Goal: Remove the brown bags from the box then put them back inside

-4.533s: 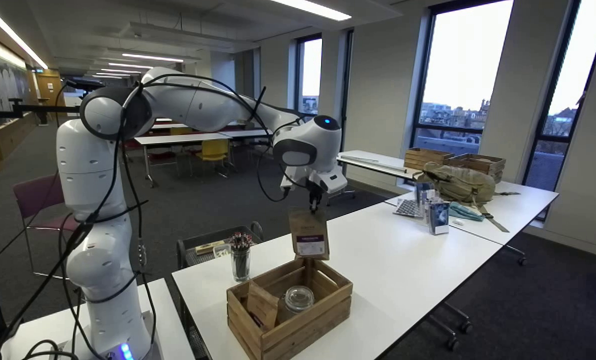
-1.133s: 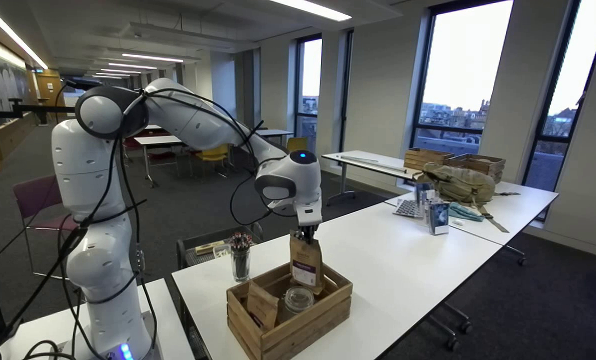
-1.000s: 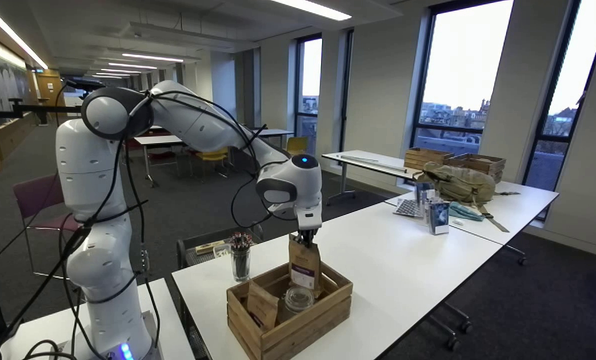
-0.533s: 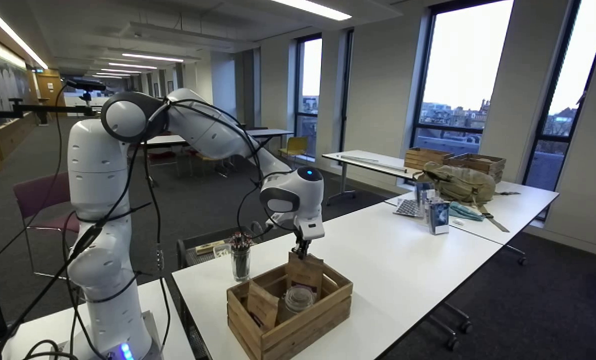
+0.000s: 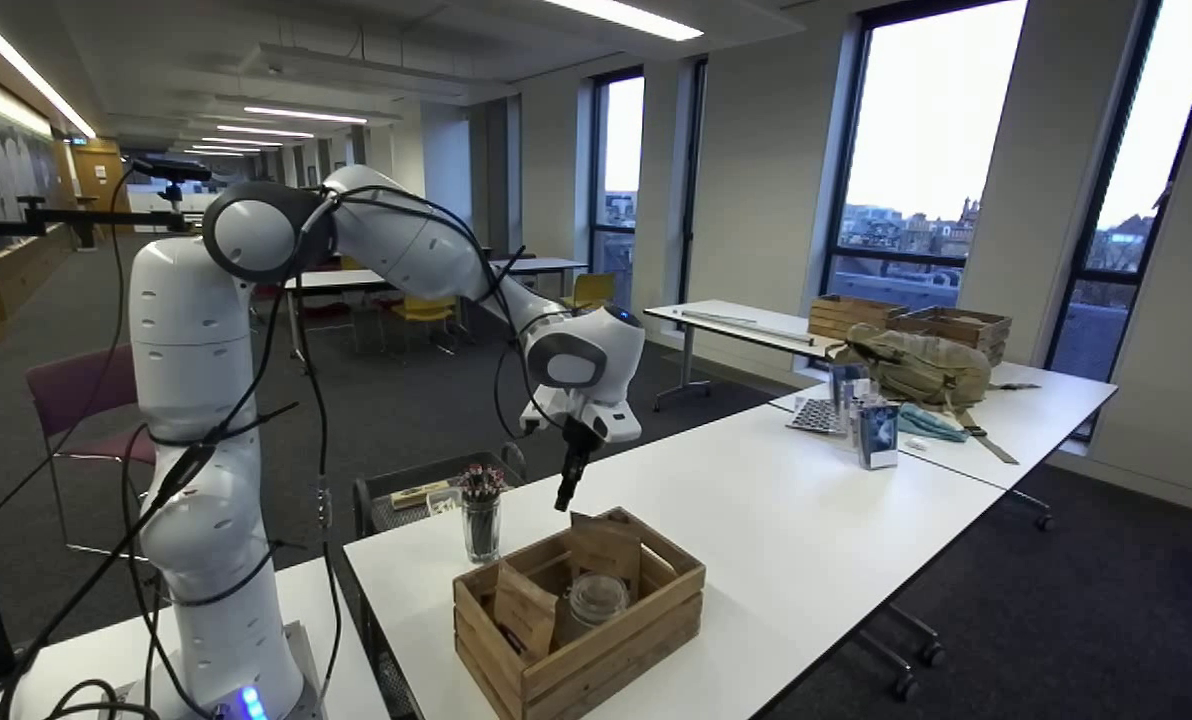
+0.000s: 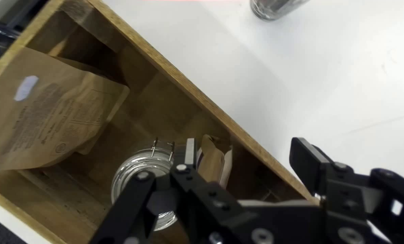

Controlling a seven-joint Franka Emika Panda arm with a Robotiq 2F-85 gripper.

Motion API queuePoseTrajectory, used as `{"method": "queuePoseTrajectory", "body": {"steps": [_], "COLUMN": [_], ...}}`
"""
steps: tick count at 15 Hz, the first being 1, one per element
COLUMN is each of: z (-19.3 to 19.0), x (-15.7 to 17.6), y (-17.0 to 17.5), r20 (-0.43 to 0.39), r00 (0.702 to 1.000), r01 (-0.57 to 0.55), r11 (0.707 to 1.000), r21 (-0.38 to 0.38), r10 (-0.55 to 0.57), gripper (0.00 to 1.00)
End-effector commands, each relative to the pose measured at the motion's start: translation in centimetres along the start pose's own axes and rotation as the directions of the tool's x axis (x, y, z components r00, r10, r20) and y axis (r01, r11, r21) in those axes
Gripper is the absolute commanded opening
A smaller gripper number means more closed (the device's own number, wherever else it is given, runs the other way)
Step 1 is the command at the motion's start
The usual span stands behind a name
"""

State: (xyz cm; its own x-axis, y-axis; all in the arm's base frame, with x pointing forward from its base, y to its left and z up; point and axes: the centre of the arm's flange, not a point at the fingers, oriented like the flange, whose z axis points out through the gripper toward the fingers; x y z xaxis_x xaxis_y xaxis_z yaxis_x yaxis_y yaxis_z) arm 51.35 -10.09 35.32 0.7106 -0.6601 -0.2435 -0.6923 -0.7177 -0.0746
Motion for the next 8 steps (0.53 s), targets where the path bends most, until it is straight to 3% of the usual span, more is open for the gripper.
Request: {"method": "queuePoseTrajectory", "body": {"steps": [1, 4, 8], "z": [-4.7, -6.5, -6.2], "x": [-4.7, -8.6, -12.9], "y": [-2.4, -4.5, -7.1], "r20": [0.035, 0.099, 0.177], "r00": [0.99, 0.961, 0.899], "r01": [0.141, 0.276, 0.437], "r11": [0.977, 0.922, 0.82], "r21": [-0.16, -0.272, -0.37], "r10": [-0.137, -0.259, -0.4], "gripper": [1.0, 1.0, 1.0]}}
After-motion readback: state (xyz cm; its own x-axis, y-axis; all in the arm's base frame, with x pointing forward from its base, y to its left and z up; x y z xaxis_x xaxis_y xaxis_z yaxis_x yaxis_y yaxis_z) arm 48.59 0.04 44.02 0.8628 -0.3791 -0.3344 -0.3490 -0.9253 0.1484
